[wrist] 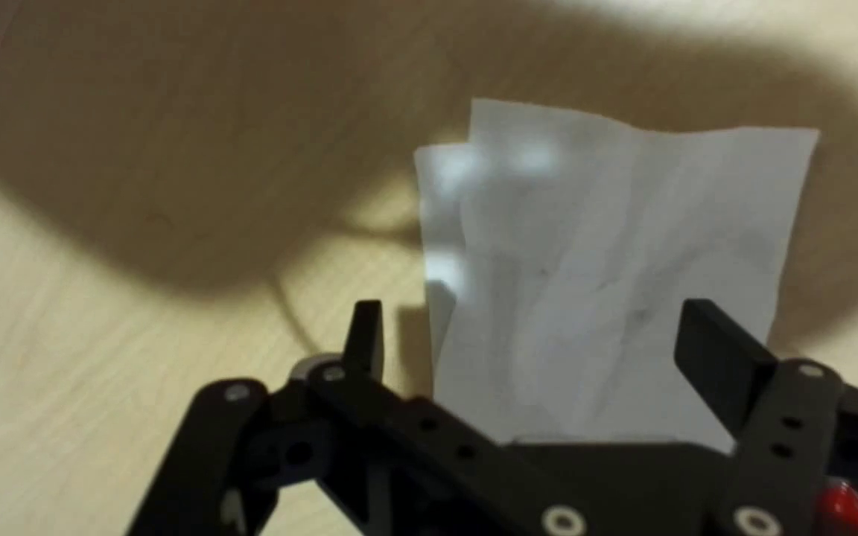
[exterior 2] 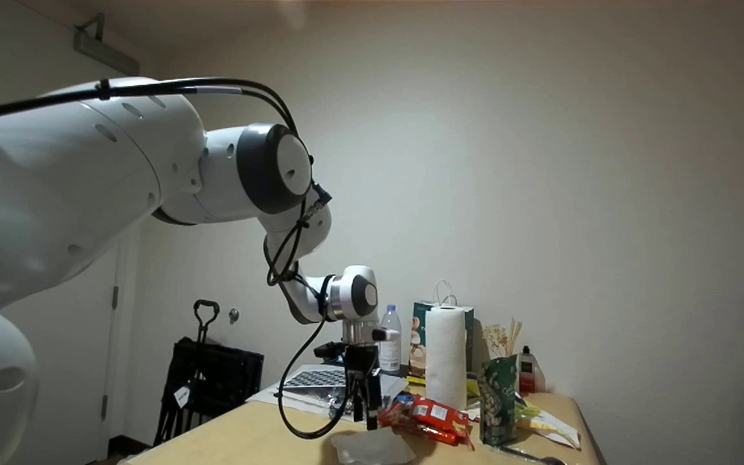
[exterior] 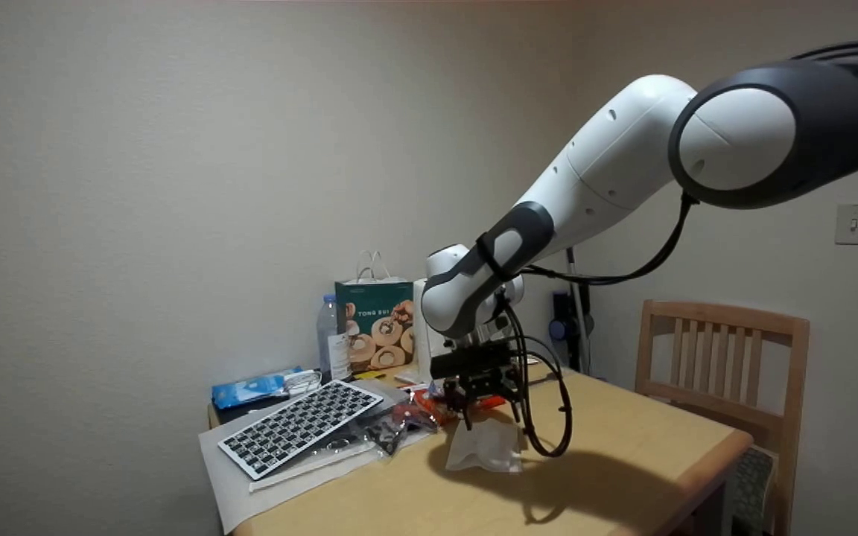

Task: Use the napkin to wipe the table

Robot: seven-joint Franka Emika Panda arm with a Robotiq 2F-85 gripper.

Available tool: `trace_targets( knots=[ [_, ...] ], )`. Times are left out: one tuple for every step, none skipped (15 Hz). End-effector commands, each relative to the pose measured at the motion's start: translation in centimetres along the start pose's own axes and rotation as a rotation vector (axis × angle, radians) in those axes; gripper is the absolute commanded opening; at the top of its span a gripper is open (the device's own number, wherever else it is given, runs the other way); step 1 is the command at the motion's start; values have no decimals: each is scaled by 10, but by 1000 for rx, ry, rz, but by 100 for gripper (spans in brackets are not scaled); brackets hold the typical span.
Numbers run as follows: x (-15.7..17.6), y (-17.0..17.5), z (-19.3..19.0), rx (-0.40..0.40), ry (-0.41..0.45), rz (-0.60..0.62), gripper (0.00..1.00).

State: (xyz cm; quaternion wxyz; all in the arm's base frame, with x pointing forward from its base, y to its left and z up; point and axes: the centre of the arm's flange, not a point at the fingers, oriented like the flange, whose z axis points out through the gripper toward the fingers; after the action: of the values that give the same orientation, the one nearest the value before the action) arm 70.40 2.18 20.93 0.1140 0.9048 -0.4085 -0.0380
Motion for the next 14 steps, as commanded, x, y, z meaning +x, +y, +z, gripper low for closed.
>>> trace_targets(
  knots=[
    [4, -28, -11, -17, 76, 50, 100],
    [4, -32, -11, -32, 68, 48, 100],
    [-6, -20, -13, 2, 48, 25, 100],
    [-7, -23, -13, 3, 50, 23, 100],
    [-8, -24, -12, 2, 49, 21, 100],
    [-7, -24, -11, 2, 48, 21, 100],
    [-6, -21, -9, 8, 28, -26, 100],
    [-2, -17, -2, 20, 0, -90, 100],
    [2, -16, 4, 38, -10, -145, 100],
    [7, -16, 11, 60, -5, -199, 100],
    [10, -16, 16, 60, -5, -231, 100],
    [14, -17, 22, 49, -4, -258, 100],
    [16, -16, 26, 43, -11, -280, 100],
    [17, -14, 31, 32, -22, -290, 100]
  ],
)
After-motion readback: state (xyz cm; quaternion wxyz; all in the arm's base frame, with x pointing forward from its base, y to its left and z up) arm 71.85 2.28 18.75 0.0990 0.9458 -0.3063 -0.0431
